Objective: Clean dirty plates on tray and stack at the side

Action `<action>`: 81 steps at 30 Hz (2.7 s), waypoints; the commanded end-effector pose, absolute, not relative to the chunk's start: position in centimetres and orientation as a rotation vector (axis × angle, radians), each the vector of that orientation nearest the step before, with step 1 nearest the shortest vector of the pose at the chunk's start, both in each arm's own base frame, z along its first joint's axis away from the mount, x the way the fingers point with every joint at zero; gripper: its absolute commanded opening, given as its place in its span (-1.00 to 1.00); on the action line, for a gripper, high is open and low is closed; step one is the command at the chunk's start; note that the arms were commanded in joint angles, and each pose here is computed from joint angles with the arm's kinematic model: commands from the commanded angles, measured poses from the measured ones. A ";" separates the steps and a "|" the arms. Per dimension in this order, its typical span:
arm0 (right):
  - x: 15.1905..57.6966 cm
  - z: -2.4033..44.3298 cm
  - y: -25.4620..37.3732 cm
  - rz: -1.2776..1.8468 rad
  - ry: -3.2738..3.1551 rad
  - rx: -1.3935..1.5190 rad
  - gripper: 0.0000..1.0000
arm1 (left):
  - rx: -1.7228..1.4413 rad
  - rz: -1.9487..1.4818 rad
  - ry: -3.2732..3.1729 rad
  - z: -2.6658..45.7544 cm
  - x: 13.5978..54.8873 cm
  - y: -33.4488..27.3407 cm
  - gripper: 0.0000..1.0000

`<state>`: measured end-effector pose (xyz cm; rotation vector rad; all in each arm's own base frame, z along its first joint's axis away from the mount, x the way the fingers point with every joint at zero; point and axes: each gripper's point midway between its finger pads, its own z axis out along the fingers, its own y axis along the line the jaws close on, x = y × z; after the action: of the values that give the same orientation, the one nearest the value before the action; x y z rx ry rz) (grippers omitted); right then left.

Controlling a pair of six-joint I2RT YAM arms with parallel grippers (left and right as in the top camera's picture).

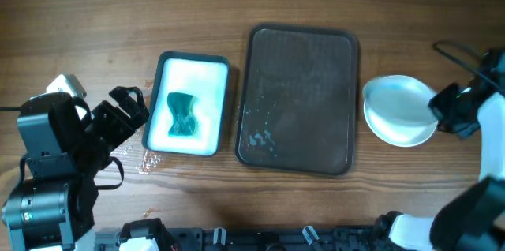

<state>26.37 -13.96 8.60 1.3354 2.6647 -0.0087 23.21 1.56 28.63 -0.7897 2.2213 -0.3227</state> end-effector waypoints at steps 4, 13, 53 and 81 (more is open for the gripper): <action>28.1 11.6 -13.0 0.074 2.677 1.153 0.41 | -0.799 -0.343 2.201 29.3 23.2 1.5 1.00; 24.7 32.0 9.5 0.843 2.239 -0.255 0.47 | -0.799 -0.343 2.201 29.3 23.2 1.5 1.00; 24.3 17.7 4.5 0.254 1.567 -0.044 0.99 | -0.799 -0.343 2.200 29.3 23.2 1.5 1.00; 24.3 17.7 4.5 0.253 1.568 -0.044 1.00 | -0.329 -0.521 1.482 29.5 22.9 -2.0 1.00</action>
<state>24.26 4.83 17.37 -0.0736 1.5814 0.2539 23.20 -0.90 31.93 -0.4047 1.5349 -0.4707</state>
